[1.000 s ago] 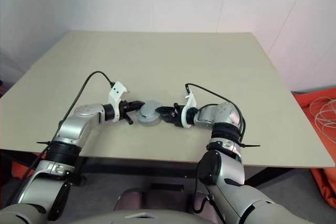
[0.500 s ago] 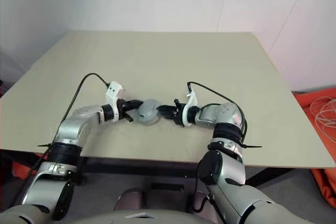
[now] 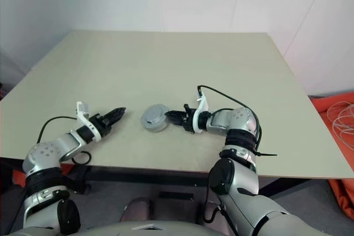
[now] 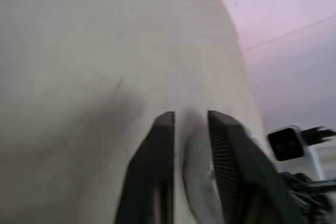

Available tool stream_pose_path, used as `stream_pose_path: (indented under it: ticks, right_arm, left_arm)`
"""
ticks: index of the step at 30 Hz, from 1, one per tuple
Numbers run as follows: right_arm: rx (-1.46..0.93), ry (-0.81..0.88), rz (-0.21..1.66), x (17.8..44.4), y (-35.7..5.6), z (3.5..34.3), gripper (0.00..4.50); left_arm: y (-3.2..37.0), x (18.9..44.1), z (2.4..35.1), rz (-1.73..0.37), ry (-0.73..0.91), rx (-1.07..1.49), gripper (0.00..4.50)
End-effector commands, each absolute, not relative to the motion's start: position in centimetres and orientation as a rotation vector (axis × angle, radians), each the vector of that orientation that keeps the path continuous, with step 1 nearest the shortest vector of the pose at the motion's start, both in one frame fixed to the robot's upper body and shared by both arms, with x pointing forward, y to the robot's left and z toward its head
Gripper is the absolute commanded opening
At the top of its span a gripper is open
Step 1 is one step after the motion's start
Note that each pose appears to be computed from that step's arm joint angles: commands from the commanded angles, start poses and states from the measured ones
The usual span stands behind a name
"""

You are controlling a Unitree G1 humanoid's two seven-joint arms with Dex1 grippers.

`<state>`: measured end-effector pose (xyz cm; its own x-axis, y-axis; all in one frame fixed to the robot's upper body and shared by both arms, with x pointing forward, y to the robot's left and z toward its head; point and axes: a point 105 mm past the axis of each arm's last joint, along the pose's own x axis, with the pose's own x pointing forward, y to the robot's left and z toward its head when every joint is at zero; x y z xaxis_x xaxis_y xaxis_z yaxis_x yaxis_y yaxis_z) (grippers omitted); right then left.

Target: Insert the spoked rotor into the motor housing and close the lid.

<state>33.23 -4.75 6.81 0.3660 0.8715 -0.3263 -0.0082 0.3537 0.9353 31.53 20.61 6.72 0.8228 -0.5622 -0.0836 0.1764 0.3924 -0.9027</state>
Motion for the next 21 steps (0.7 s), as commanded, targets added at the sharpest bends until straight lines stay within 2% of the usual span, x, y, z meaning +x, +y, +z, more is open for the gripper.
stream_pose_path:
  ticks: [1,7,8,14,21]
  right_arm:
    - [1.067,0.927,0.813,34.1,-4.7,9.9,1.06]
    - [1.126,0.871,0.853,34.6,-4.8,11.4,1.06]
    - [1.139,0.86,0.861,34.7,-4.9,11.7,1.06]
    - [1.2,0.801,0.934,35.0,-4.6,13.7,1.06]
    - [1.178,0.799,0.99,34.5,-3.6,14.4,1.06]
  left_arm:
    - [20.2,30.2,8.3,-0.591,0.365,-1.149,2.41]
    - [20.0,29.3,7.5,-0.589,0.374,-1.322,4.33]
    - [19.9,29.3,7.4,-0.589,0.382,-1.343,4.5]
    - [18.2,29.2,7.0,-0.62,0.456,-1.492,4.5]
    - [16.4,29.1,9.2,-0.747,0.419,-1.542,4.5]
